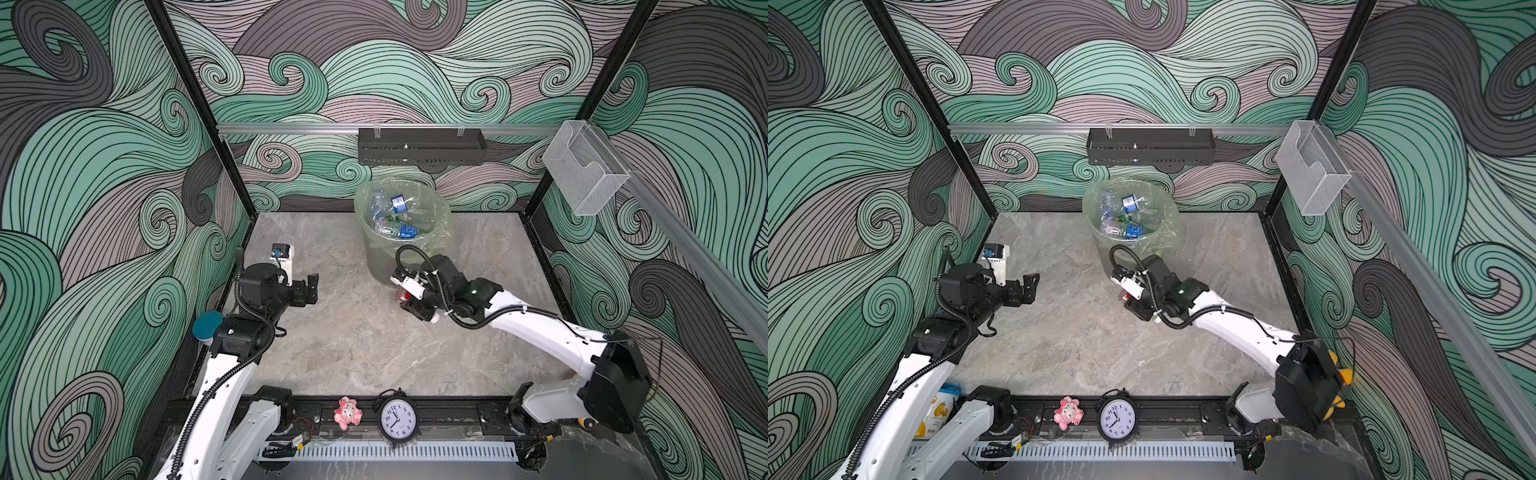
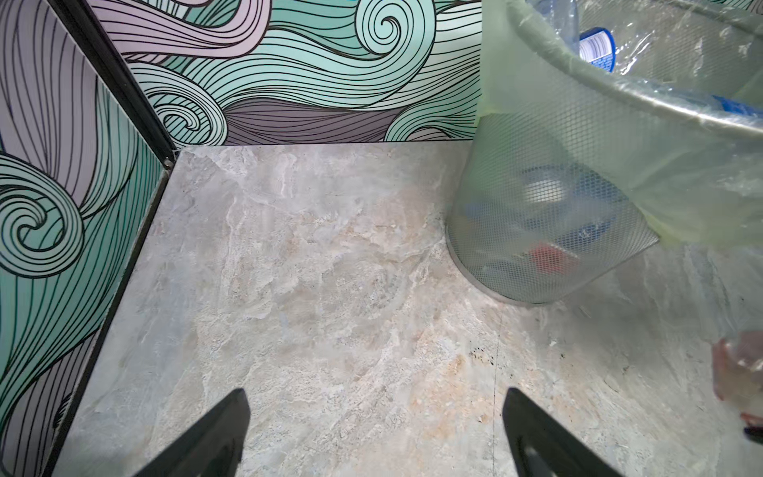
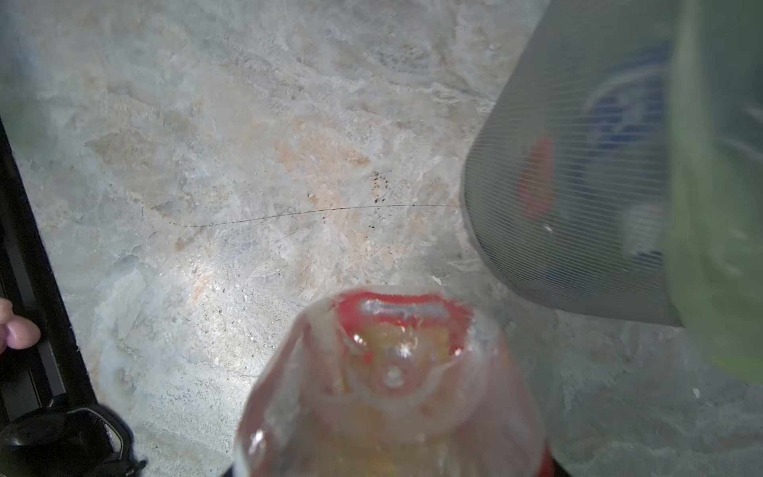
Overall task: Throw the plastic bottles in the bin
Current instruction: Pick up the plastic bottle from the center of the table, then throw the plastic bottle into the trash bin.
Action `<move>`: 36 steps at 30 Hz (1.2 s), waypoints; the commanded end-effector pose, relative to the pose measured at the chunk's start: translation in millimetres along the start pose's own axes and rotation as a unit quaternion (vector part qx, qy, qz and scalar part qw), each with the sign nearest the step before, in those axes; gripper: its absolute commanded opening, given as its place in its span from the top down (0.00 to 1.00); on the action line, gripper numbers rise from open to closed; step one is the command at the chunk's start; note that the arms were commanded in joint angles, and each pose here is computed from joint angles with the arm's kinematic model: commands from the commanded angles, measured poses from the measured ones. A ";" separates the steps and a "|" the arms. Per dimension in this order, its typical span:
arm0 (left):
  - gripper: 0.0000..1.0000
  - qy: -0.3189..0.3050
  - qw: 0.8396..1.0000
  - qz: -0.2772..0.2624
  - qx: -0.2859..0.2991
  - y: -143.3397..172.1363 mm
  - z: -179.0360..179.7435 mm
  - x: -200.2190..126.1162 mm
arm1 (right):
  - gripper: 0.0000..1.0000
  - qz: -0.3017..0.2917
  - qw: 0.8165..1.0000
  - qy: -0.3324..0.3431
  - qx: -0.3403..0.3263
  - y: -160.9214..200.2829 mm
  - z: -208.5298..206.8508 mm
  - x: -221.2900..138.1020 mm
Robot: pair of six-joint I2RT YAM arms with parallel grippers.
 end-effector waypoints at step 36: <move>0.03 0.107 0.992 -0.050 0.041 -12.7 -32.4 -1.4 | 0.29 -0.214 0.965 0.020 0.153 -207.6 -148.7 -102.0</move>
Point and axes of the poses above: each gripper's point midway between its finger pads, its own x axis out along the fingers, its own z axis along the line the jaws close on, y = z × x, the point moved 2 cm from there along -x, back along the fingers, and after that the axes turned 11 degrees about x, right-handed, at the moved point
